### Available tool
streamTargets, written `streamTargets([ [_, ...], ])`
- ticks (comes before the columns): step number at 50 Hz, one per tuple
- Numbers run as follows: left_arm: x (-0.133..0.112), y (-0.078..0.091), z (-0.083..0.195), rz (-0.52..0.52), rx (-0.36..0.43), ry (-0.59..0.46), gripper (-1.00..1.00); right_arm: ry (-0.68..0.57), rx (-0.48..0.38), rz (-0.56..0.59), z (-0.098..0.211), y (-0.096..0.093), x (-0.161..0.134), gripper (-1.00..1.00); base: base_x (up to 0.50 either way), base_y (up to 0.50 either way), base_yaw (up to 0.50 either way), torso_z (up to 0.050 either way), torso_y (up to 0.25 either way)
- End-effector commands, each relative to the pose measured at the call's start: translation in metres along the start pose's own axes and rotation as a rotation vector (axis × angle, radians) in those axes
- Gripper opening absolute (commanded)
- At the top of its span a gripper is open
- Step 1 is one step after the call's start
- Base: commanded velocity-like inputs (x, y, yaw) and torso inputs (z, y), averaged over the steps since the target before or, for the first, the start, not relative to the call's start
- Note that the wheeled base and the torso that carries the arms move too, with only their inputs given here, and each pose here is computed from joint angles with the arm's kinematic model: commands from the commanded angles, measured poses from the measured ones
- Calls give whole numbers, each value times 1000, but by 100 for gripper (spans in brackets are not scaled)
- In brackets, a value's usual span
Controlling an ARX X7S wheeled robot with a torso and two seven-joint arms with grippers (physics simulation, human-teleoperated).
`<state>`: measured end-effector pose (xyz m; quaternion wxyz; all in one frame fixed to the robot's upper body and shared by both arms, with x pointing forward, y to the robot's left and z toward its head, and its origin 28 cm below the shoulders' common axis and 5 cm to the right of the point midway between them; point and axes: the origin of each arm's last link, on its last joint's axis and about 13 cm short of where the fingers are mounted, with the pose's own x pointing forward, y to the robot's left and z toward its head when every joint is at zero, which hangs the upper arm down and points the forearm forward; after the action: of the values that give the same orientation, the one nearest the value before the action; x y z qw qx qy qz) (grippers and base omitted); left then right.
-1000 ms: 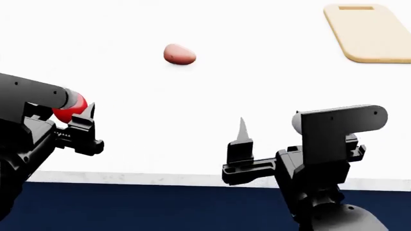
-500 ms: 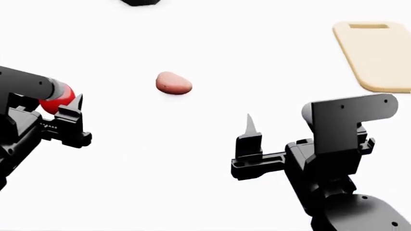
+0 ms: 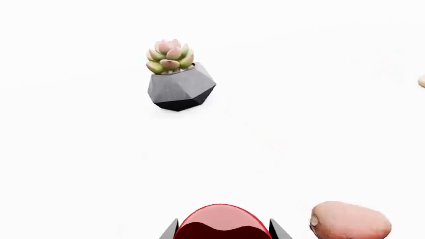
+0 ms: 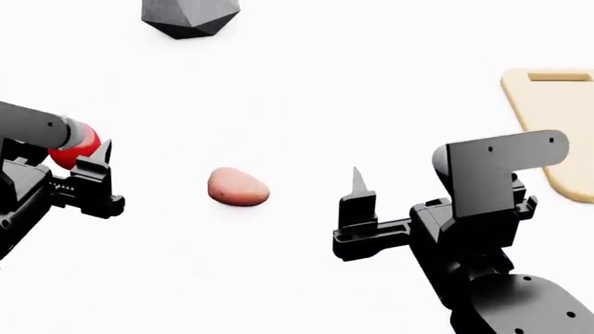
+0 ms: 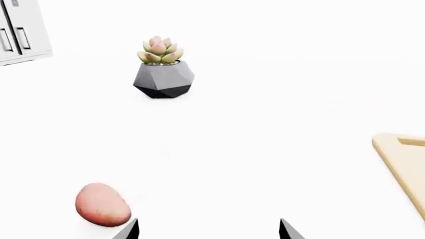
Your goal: Place the cherry and the sweet potato on separate cutting boards.
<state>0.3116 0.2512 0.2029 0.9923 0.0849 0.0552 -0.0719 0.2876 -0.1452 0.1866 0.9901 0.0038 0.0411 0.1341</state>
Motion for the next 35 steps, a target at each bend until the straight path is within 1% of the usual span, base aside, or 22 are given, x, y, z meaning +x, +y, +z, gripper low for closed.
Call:
streamTargets([
  [1,-3,1,0,4,-8,5,-100,10,-4,17,2,0,4,100,441,0,0,0,0],
  [19,-4,3,-1,13,-9,7,-100,24,-18,70,3,4,14,100,444,0,0,0,1],
  [21,-6,5,0,15,-9,6,-100,30,-24,97,4,6,16,100,445,0,0,0,0],
  [22,-6,4,0,16,-9,5,-100,46,-21,140,3,8,17,100,293,0,0,0,0],
  [23,-6,5,0,16,-9,5,-100,50,-15,147,3,8,17,100,164,0,0,0,0],
  [25,-6,4,0,16,-6,7,-100,84,-45,201,7,9,18,100,0,0,0,0,5],
  [26,-6,4,0,16,-6,7,-100,90,-43,208,8,8,19,100,0,0,0,0,0],
  [27,-6,4,1,16,-6,7,-100,108,-60,240,9,9,19,100,0,0,0,0,0],
  [28,-6,4,0,17,-7,7,-100,121,-60,254,12,9,19,100,0,0,0,0,0],
  [29,-5,3,0,18,-7,7,-100,129,-77,267,13,9,18,100,0,0,0,0,0],
  [30,-5,3,0,17,-7,8,-100,138,-83,304,17,11,16,100,0,0,0,0,0],
  [33,-6,3,-1,17,-7,10,-100,139,-83,341,22,14,11,100,0,0,0,0,0],
  [34,-7,4,-2,16,-8,10,-100,149,-73,376,25,15,9,100,0,0,0,0,0],
  [35,-7,4,-2,16,-8,11,-100,151,-86,372,25,15,8,100,0,0,0,0,0],
])
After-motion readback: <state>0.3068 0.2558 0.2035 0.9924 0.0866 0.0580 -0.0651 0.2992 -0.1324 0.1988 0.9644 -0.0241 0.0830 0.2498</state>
